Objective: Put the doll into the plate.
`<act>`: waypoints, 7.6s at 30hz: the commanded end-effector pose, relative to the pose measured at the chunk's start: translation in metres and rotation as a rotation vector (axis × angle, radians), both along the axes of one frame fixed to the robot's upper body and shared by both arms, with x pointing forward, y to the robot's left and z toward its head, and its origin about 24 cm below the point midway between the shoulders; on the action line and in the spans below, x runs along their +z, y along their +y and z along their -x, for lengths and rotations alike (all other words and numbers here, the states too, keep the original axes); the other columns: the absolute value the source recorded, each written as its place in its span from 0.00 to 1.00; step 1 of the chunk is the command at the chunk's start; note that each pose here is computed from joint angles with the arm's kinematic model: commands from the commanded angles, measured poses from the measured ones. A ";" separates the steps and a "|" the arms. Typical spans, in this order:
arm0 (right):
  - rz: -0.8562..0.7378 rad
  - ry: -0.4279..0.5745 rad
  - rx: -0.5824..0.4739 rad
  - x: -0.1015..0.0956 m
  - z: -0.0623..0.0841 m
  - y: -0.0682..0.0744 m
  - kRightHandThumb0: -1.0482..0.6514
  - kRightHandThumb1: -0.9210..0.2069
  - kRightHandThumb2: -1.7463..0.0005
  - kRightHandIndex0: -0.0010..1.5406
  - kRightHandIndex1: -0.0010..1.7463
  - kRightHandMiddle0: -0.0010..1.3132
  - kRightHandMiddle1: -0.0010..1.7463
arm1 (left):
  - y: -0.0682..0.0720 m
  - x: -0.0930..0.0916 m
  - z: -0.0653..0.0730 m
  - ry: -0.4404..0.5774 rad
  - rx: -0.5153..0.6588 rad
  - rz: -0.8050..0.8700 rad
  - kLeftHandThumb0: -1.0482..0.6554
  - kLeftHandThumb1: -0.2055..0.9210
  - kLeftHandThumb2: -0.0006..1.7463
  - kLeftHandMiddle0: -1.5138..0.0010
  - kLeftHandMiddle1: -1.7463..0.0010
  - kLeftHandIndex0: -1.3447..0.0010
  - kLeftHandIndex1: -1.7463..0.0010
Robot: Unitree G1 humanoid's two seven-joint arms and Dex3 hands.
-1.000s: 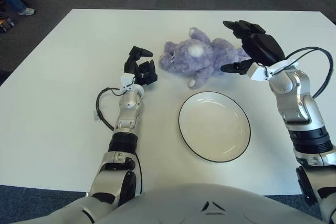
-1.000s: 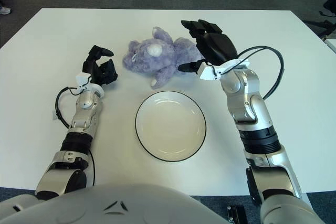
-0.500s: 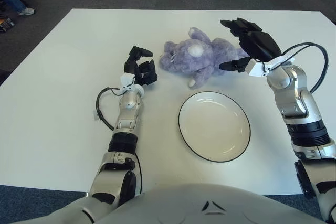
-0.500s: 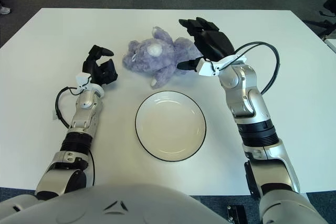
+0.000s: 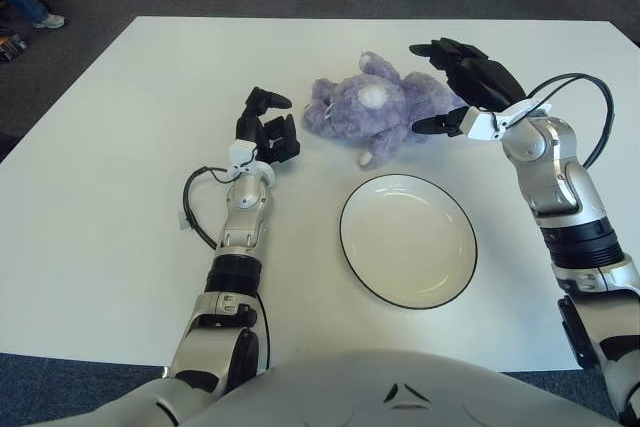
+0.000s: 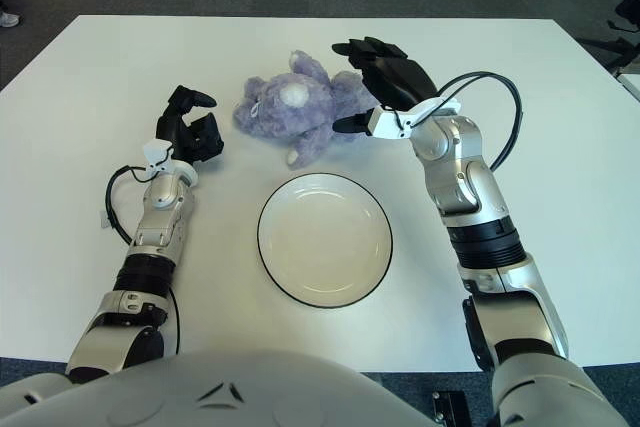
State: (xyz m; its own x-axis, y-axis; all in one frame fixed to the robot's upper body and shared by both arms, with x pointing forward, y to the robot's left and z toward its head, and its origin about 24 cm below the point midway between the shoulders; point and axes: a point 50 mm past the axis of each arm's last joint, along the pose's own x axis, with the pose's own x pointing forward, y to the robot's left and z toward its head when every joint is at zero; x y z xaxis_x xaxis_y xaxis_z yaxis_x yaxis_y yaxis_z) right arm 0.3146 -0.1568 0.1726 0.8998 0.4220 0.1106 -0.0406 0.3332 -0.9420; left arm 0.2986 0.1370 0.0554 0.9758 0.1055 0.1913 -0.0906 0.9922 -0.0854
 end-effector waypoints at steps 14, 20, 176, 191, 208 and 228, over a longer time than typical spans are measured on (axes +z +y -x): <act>0.003 0.110 0.002 -0.011 -0.012 -0.001 0.07 0.25 0.73 0.01 0.00 0.00 0.22 | 0.004 -0.032 0.020 0.119 0.019 0.005 0.37 0.62 0.63 0.23 0.00 0.65 0.00; 0.009 0.151 -0.007 -0.017 -0.015 -0.003 0.06 0.24 0.72 0.04 0.02 0.00 0.21 | 0.004 -0.031 0.020 0.113 0.019 0.009 0.37 0.62 0.63 0.23 0.00 0.65 0.00; -0.737 0.235 -0.517 -0.093 -0.031 -0.012 0.62 0.87 0.10 0.65 0.70 0.62 1.00 | 0.003 -0.033 0.024 0.090 -0.022 0.003 0.37 0.67 0.59 0.27 0.00 0.68 0.00; -0.855 0.155 -0.371 -0.058 -0.014 -0.026 0.62 0.89 0.08 0.66 0.73 0.58 1.00 | 0.007 -0.035 0.023 0.091 -0.019 -0.003 0.37 0.66 0.59 0.27 0.00 0.67 0.00; -1.097 0.207 -0.268 -0.021 0.012 -0.034 0.62 0.76 0.17 0.61 0.73 0.50 1.00 | 0.008 -0.037 0.019 0.105 -0.018 -0.007 0.37 0.64 0.61 0.27 0.00 0.66 0.00; -1.291 0.441 -0.083 -0.022 0.013 -0.032 0.62 0.61 0.29 0.56 0.69 0.42 1.00 | 0.013 -0.038 0.015 0.102 -0.011 -0.013 0.37 0.63 0.62 0.26 0.00 0.66 0.00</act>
State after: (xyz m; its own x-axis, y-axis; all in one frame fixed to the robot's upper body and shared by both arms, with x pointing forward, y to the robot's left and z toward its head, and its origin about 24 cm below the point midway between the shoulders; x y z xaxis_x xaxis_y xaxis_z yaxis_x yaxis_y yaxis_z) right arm 0.3014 -0.1876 0.1476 0.9883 0.1396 0.0613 -0.1432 0.9878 0.0607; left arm 0.3023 0.1404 0.0536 0.9734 0.0651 0.2197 -0.0496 0.9959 -0.0750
